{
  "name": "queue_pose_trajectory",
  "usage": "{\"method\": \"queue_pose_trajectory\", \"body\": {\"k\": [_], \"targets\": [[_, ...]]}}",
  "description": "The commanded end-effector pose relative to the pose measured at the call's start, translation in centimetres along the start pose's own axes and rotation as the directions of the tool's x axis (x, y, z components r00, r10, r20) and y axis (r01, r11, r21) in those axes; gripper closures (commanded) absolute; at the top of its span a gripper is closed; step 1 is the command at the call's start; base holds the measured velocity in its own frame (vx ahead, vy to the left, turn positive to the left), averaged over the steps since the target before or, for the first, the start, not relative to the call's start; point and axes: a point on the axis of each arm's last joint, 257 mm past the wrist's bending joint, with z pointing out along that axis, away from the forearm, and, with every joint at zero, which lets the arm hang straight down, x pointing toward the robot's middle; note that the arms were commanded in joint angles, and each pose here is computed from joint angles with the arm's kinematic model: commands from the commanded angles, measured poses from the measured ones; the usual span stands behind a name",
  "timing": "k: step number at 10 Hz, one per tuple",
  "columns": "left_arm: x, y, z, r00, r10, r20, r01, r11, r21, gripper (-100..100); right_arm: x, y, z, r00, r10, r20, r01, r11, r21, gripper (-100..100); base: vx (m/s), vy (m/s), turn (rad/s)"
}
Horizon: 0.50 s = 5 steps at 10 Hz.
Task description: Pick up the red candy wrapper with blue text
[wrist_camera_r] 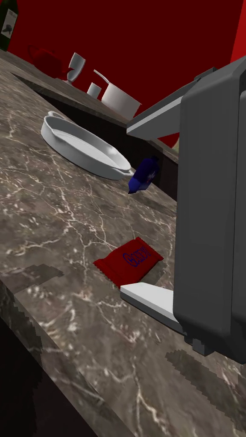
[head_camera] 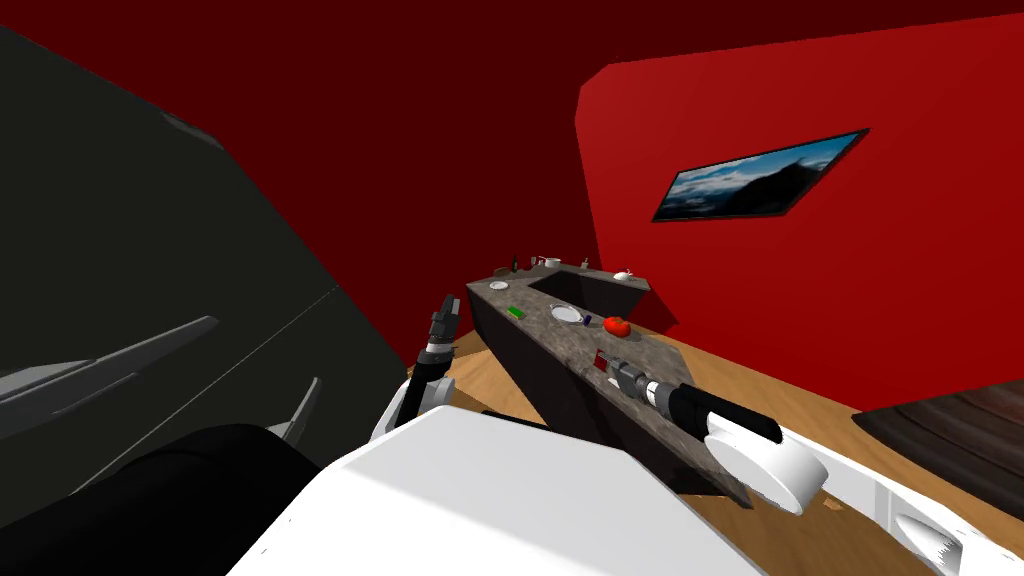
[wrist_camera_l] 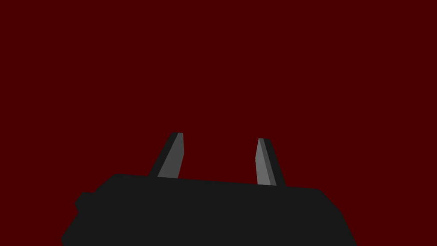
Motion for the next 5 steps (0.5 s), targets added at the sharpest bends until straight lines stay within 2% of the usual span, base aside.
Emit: {"method": "queue_pose_trajectory", "body": {"k": [1,2,3,4,5], "targets": [[0.0,0.0,0.0,1.000,0.000,0.000,0.000,1.000,0.000,0,-0.4,-2.6,-0.7,1.000,-0.012,-0.004,0.012,0.997,0.079,-100,0.039,0.013,0.225],[0.0,0.0,0.0,1.000,0.000,0.000,0.000,1.000,0.000,0,-0.8,-2.6,-0.9,0.999,-0.032,-0.003,0.032,0.996,0.089,-100,0.034,0.007,0.086],[0.0,0.0,0.0,1.000,0.000,0.000,0.000,1.000,0.000,0,-1.1,-4.8,-1.4,0.999,-0.037,-0.007,0.038,0.987,0.154,-100,0.048,0.012,0.164],[0.0,0.0,0.0,1.000,0.000,0.000,0.000,1.000,0.000,0,-1.5,-4.7,-1.6,0.998,-0.059,-0.007,0.060,0.985,0.165,-100,0.039,0.002,0.099],[0.0,0.0,0.0,1.000,0.000,0.000,0.000,1.000,0.000,0,-2.1,-6.7,-2.5,0.997,-0.082,-0.013,0.083,0.968,0.236,-100,0.048,0.014,0.203]]}}
